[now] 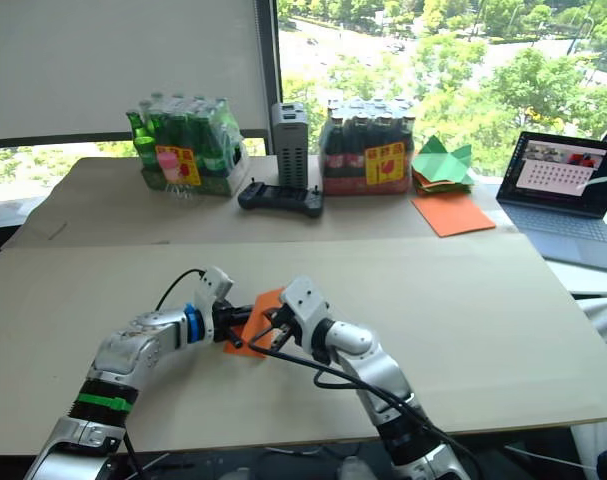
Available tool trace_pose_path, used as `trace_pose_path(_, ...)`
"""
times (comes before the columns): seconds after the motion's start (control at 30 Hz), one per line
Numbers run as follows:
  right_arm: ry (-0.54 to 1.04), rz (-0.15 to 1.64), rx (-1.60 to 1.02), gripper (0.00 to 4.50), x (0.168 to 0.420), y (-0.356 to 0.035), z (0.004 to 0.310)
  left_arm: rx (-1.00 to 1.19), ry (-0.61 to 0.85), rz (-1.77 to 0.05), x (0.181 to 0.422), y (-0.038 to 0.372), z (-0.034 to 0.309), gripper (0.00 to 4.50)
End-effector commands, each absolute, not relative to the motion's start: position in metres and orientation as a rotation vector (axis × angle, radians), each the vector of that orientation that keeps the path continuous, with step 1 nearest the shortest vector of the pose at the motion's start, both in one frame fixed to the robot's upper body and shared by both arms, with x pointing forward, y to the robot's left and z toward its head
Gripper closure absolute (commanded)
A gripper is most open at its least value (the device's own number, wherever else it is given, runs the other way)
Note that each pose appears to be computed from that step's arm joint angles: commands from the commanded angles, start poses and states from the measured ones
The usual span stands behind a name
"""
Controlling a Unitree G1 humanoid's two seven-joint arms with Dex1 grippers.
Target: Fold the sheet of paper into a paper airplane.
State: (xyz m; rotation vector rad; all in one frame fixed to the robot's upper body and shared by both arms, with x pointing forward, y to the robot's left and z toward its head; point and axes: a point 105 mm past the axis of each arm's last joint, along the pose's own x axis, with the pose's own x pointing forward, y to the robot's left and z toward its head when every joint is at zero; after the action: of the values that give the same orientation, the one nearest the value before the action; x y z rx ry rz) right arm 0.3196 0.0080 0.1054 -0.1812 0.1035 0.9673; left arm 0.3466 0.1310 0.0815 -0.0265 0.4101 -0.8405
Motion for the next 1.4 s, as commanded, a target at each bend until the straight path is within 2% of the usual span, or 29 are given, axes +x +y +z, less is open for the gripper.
trace_pose_path(0.03, 0.044, 0.989, -0.190, 4.48, 0.321, 0.018, 0.117, -0.017, 0.447, -0.775, 0.343, 0.148, 0.073, 4.50)
trace_pose_path(0.57, 0.122, 1.020, -0.304, 4.48, 0.326, 0.034, 0.087, -0.032, 0.422, -0.674, 0.337, 0.175, 0.080, 4.50)
trace_pose_path(0.93, 0.158, 0.996, -0.360, 4.48, 0.329, 0.030, 0.074, -0.119, 0.290, -0.591, 0.354, 0.195, 0.122, 4.50)
trace_pose_path(1.1, 0.163, 0.991, -0.368, 4.48, 0.328, 0.029, 0.072, -0.158, 0.253, -0.665, 0.354, 0.177, 0.137, 4.50)
trace_pose_path(1.4, 0.162, 0.958, -0.369, 4.48, 0.331, 0.024, 0.073, -0.097, 0.356, -0.761, 0.340, 0.151, 0.107, 4.50)
